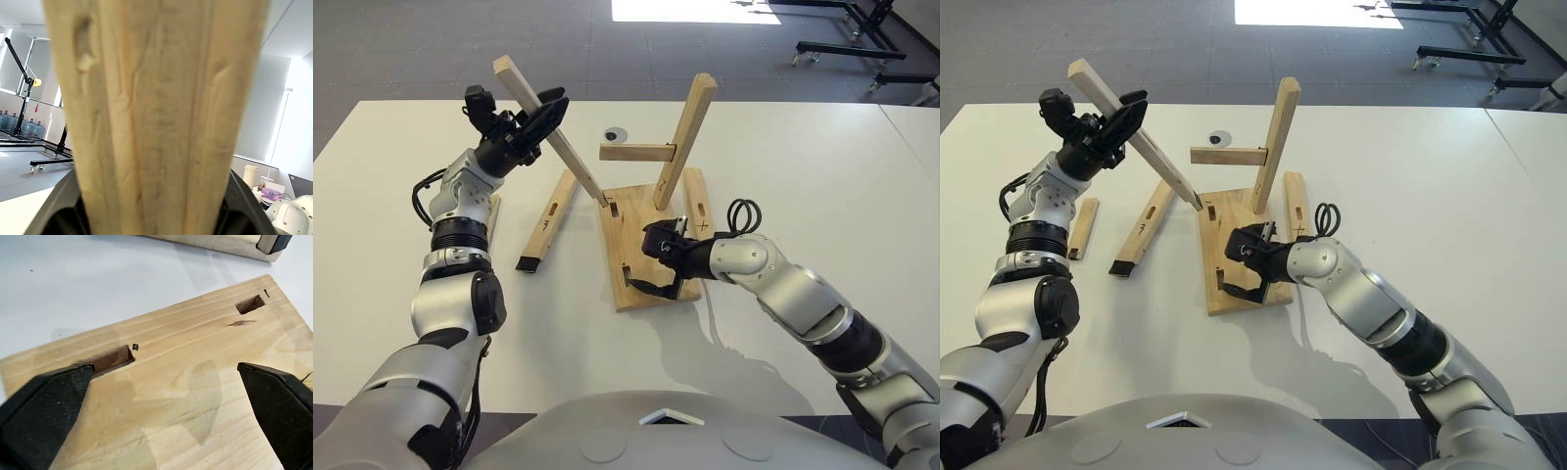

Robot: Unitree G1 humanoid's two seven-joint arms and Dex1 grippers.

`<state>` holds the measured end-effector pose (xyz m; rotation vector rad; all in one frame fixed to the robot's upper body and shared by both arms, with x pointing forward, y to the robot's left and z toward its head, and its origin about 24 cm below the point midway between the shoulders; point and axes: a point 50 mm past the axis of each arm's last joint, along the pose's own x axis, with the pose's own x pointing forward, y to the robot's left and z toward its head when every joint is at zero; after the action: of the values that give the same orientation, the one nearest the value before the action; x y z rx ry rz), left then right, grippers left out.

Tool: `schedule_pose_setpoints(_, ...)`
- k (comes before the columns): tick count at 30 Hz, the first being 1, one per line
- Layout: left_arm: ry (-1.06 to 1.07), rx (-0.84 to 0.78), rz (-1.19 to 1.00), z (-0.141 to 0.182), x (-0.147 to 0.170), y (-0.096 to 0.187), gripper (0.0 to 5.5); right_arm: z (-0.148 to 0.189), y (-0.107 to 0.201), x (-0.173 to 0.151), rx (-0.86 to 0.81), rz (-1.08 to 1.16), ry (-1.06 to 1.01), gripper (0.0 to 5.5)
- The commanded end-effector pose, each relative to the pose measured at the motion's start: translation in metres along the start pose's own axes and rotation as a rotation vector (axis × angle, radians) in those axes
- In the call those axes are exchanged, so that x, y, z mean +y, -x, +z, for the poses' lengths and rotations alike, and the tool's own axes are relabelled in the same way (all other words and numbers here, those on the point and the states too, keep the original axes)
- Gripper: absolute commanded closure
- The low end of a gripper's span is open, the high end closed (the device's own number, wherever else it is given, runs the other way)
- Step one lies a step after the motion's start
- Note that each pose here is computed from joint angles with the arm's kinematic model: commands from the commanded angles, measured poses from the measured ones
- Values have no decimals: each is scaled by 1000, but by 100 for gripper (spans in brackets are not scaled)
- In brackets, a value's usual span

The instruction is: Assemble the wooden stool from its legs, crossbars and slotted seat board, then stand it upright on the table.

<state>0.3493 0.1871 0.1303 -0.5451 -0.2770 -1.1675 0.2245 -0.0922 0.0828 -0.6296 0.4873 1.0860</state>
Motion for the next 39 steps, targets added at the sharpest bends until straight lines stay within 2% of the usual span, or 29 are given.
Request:
schedule_pose_setpoints(1, -9, 6, -12, 0, -2, -4, 348, -10, -6, 2, 49, 1, 45, 10)
schedule_pose_setpoints(6, -18, 12, -18, -1, -3, -6, 348, -19, 4, 9, 119, 76, 235, 10)
schedule_pose_setpoints(10, -17, 10, -10, -5, -4, -4, 348, -31, 13, 4, 170, 94, 253, 10)
schedule_pose_setpoints(16, -11, 23, -3, -10, -6, 0, 348, -12, 8, -9, 79, 47, 161, 10)
schedule_pose_setpoints(23, -5, 36, 9, -15, -7, 5, 348, 21, 22, -20, -26, 40, 65, 10)
schedule_pose_setpoints(29, -26, 38, 5, -12, -7, 3, 348, 16, 26, -19, 0, 51, 78, 10)
schedule_pose_setpoints(34, -31, 6, 16, -8, -5, 3, 348, 20, 33, -36, -69, 36, -33, 10)
schedule_pose_setpoints(39, -2, 18, 36, -18, -1, 5, 348, 15, 33, -42, -87, 39, -103, 10)
